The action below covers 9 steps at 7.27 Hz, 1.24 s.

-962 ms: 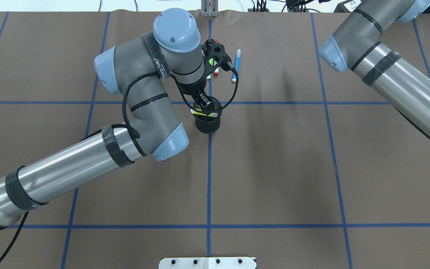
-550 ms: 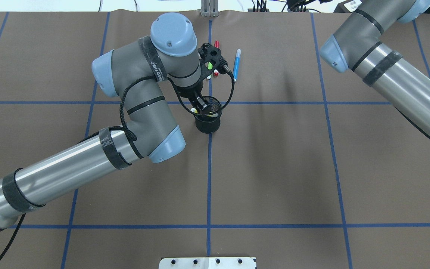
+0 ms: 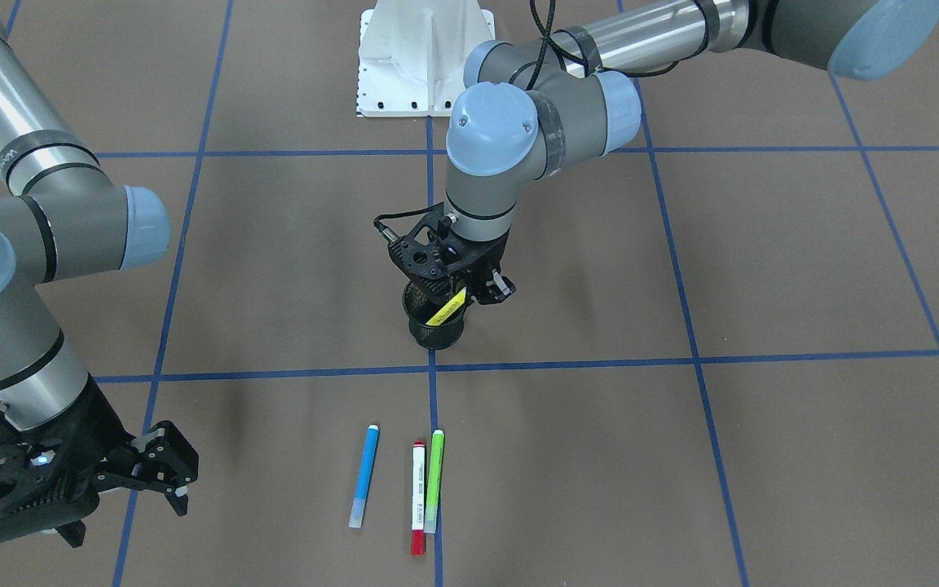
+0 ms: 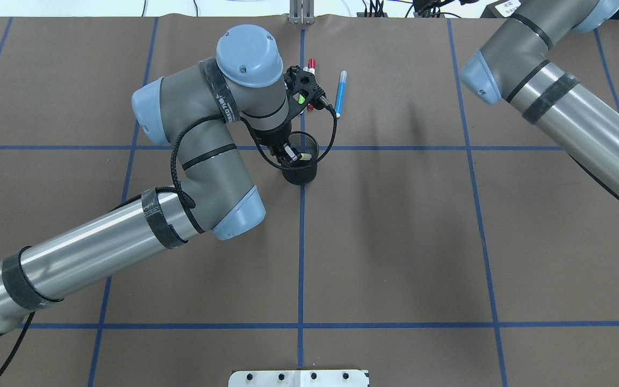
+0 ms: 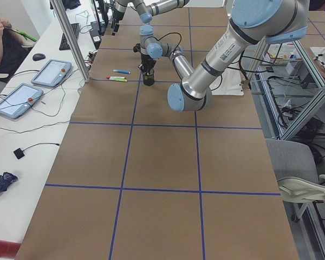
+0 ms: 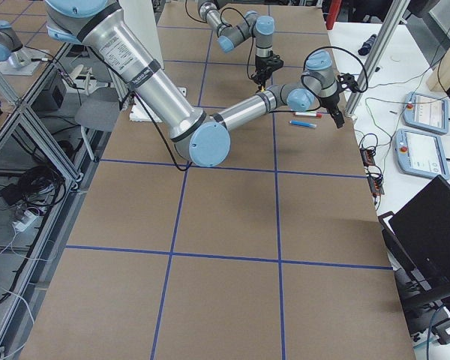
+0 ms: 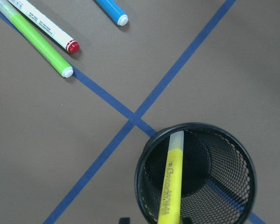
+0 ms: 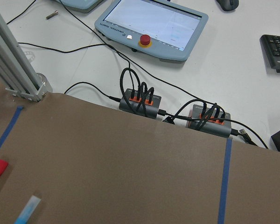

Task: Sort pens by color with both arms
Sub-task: 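Lower the left gripper onto the yellow highlighter in the cup and grasp, then lift the yellow highlighter and set it beside the green highlighter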

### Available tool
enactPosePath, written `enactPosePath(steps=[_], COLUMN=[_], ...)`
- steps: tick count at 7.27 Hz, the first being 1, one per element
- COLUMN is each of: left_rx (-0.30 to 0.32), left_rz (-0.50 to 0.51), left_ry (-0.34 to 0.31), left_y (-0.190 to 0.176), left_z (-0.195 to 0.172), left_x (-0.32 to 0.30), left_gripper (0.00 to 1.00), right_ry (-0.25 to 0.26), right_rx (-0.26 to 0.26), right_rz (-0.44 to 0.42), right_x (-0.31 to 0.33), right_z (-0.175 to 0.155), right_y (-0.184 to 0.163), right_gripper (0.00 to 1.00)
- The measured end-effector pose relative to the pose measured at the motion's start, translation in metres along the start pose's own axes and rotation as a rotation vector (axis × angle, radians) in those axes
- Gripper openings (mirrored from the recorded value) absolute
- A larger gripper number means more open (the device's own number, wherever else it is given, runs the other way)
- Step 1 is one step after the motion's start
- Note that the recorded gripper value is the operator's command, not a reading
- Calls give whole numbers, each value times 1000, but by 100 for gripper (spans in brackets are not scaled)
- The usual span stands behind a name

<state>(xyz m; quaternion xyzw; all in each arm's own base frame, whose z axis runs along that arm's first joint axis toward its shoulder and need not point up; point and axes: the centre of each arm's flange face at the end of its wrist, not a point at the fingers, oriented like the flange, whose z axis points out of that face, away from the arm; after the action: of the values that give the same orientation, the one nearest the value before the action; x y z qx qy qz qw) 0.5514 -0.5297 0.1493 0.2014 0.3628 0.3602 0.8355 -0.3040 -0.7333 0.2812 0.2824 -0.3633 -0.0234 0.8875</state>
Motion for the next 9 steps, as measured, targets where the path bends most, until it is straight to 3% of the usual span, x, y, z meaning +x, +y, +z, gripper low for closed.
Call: enactPosePath(steps=[3, 6, 9], left_rx=[5, 10, 36], left_rz=[-10, 1, 14], left_ry=[4, 5, -26], left_y=[22, 39, 60], left_z=[-20, -65, -133], left_x=[6, 17, 1], left_gripper=[0, 0, 0], right_ry=[-4, -11, -23], right_rx=[4, 12, 25], right_rz=[5, 17, 12], right_x=[-2, -6, -14], right_z=[-2, -6, -15], right_y=[-1, -3, -7], right_gripper=[99, 99, 99])
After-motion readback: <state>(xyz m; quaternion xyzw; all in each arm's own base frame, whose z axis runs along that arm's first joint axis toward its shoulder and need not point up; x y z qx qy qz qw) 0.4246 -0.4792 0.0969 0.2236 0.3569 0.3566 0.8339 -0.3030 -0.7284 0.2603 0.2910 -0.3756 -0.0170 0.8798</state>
